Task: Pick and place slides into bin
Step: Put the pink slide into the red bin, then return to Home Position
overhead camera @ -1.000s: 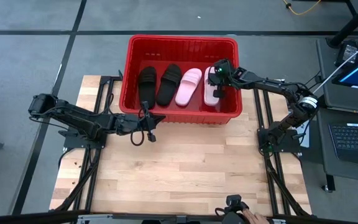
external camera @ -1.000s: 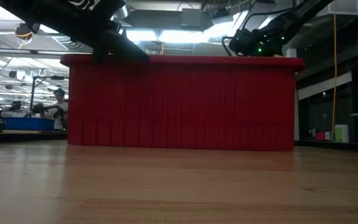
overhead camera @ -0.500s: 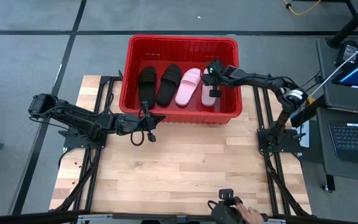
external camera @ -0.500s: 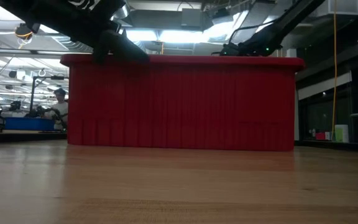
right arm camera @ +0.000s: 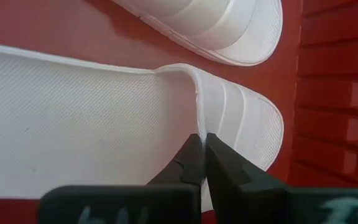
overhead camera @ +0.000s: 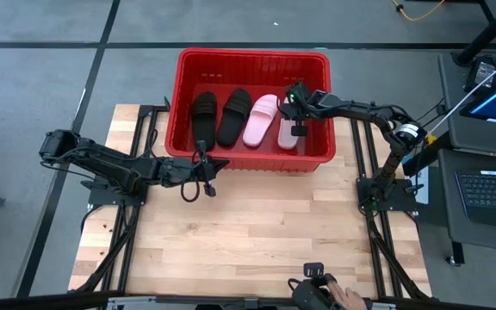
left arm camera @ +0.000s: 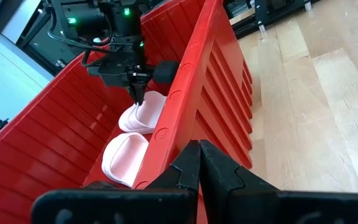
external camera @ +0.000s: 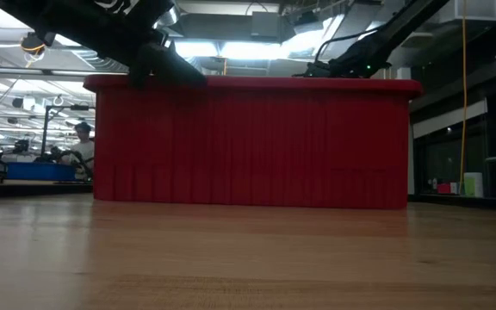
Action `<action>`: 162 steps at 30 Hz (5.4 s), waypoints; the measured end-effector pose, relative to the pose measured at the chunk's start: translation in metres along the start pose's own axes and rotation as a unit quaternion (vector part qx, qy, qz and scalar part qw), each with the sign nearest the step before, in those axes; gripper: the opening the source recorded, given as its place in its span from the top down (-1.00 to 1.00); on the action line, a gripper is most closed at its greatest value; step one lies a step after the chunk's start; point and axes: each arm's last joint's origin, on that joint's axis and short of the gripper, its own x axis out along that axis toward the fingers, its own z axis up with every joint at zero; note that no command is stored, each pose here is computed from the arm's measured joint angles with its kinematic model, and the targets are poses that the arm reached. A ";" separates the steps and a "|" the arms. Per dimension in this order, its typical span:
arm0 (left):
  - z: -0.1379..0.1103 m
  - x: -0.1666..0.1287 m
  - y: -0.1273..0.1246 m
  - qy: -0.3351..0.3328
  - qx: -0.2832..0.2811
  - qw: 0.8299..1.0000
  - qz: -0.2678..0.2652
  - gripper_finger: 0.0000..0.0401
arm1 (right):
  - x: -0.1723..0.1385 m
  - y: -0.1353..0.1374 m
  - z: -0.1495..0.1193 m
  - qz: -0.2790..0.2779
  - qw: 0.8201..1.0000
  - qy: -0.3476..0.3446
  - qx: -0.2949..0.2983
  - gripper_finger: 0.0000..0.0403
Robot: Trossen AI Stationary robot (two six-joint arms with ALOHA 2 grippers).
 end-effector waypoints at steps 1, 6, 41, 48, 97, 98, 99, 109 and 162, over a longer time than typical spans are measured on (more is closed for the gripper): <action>0.000 0.000 0.000 0.000 -0.001 1.000 0.000 0.98 | 0.000 0.000 0.000 -0.001 1.000 -0.001 0.003 0.92; 0.000 0.000 0.000 -0.001 -0.009 1.000 0.000 0.98 | 0.000 -0.001 0.001 -0.003 1.000 -0.003 0.006 0.86; 0.000 0.000 -0.001 -0.004 -0.010 1.000 -0.010 0.98 | -0.026 -0.005 0.021 0.013 0.999 -0.004 0.051 0.19; 0.000 0.000 -0.001 -0.003 -0.009 1.000 -0.011 0.98 | -0.043 -0.014 0.029 0.021 0.997 0.002 0.069 0.19; 0.036 -0.010 -0.004 -0.031 0.009 0.995 -0.099 0.99 | -0.126 -0.008 0.099 0.003 0.993 -0.112 0.041 0.48; 0.040 -0.011 -0.002 -0.028 0.020 0.995 -0.097 0.99 | -0.129 -0.007 0.101 0.003 0.992 -0.116 0.039 0.58; 0.045 -0.012 0.001 -0.028 0.027 0.995 -0.095 0.99 | -0.133 -0.007 0.103 0.003 0.992 -0.118 0.037 0.68; 0.062 -0.051 0.051 -0.065 0.052 0.992 -0.092 0.99 | -0.153 0.007 0.108 0.014 0.996 -0.089 0.020 0.98; -0.093 -0.110 0.053 -0.289 -0.129 0.946 0.068 0.99 | -0.210 0.126 -0.073 0.078 0.828 -0.506 0.230 0.96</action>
